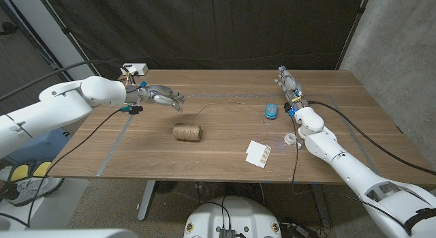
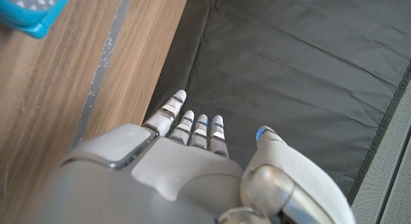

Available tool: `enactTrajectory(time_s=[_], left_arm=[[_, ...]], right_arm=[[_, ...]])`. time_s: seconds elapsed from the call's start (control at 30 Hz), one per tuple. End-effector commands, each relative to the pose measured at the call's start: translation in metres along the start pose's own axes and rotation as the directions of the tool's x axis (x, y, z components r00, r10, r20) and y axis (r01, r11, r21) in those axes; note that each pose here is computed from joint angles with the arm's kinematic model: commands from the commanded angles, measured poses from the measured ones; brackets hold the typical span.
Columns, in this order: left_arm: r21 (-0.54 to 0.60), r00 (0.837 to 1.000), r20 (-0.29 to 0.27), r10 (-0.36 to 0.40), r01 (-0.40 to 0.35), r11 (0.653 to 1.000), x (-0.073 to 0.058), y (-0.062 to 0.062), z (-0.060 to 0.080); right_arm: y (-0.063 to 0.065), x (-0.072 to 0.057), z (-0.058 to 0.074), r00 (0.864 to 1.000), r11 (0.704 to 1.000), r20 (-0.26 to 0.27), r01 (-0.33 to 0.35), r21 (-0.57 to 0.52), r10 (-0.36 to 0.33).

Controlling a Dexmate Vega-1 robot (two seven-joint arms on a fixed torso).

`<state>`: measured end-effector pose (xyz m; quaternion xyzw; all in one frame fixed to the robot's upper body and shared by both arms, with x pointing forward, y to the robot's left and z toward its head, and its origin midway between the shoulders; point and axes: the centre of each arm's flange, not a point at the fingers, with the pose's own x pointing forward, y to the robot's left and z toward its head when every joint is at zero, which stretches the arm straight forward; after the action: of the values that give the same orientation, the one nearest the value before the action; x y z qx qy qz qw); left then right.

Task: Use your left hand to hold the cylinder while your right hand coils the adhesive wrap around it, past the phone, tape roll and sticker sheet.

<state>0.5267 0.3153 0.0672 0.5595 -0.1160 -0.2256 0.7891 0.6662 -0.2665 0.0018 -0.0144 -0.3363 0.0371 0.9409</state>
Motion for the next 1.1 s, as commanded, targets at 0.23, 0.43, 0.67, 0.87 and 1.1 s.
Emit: enactTrajectory(time_s=[0.23,0.43,0.67,0.87,1.1], left_arm=[[0.075,0.996,-0.047,-0.082,0.085,0.994,-0.001,-0.001,0.005],[0.089,0.995,-0.061,-0.084,0.089,0.992,0.000,-0.003,0.005],[0.132,0.994,-0.072,-0.087,0.096,0.987,0.000,-0.006,0.008],[0.177,0.995,-0.077,-0.062,0.075,0.981,0.001,-0.008,0.012],[0.195,0.994,-0.068,-0.084,0.096,0.976,0.006,-0.010,0.016]], right_arm=[[0.002,-0.004,-0.002,0.999,0.999,0.010,0.038,0.012,-0.038],[0.003,-0.004,-0.004,0.999,0.999,0.009,0.041,0.013,-0.041],[0.003,-0.004,-0.007,0.999,0.999,0.004,0.046,0.014,-0.046],[0.002,-0.004,-0.007,0.998,0.998,0.010,0.058,0.015,-0.058],[0.000,-0.006,-0.008,0.997,0.997,0.010,0.073,0.018,-0.073]])
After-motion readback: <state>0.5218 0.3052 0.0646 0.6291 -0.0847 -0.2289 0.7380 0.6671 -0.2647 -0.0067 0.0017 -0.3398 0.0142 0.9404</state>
